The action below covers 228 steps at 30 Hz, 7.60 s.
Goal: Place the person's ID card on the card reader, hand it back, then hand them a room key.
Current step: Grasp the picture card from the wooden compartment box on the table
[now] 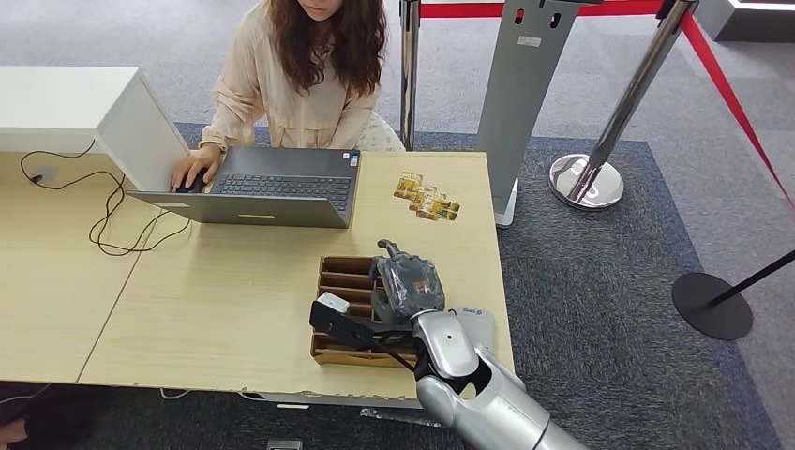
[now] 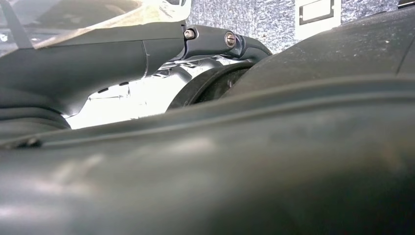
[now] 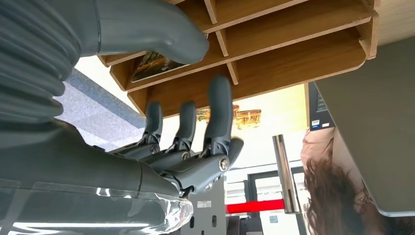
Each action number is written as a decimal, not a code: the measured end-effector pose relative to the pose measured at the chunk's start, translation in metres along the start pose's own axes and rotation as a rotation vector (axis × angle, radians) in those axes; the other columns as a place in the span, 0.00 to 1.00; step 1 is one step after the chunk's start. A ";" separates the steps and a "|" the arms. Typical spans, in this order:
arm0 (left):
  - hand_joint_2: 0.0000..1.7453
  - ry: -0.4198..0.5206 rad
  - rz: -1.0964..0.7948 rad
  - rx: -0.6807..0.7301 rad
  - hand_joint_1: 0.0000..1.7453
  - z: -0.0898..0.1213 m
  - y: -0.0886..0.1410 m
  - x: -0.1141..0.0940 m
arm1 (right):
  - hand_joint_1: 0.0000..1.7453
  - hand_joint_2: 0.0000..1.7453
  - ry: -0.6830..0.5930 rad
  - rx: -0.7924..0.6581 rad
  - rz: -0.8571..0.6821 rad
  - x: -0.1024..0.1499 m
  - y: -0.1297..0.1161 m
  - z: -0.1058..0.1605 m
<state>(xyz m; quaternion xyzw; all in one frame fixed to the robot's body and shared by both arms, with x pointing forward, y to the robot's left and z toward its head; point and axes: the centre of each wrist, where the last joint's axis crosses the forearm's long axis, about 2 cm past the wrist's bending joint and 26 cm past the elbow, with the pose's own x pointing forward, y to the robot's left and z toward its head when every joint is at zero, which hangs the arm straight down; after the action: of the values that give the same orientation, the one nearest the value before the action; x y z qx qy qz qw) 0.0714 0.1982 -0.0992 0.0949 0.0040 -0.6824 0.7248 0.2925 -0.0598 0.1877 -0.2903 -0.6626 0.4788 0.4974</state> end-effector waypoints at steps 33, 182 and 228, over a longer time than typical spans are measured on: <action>0.00 0.000 -0.004 0.002 0.00 0.000 0.000 0.000 | 0.37 1.00 0.003 -0.001 0.002 0.000 0.000 0.000; 0.00 -0.057 -0.007 -0.008 0.00 -0.009 0.001 -0.029 | 0.03 1.00 0.024 -0.044 0.097 0.004 -0.026 -0.002; 0.00 -0.056 -0.007 0.004 0.00 -0.009 0.001 -0.030 | 0.17 1.00 0.053 0.063 0.081 -0.006 0.002 -0.005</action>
<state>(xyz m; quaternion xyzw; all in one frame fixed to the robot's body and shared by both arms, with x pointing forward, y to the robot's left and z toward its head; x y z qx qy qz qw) 0.0717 0.2288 -0.1038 0.0772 -0.0174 -0.6873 0.7221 0.2989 -0.0628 0.1833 -0.3138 -0.6215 0.5111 0.5040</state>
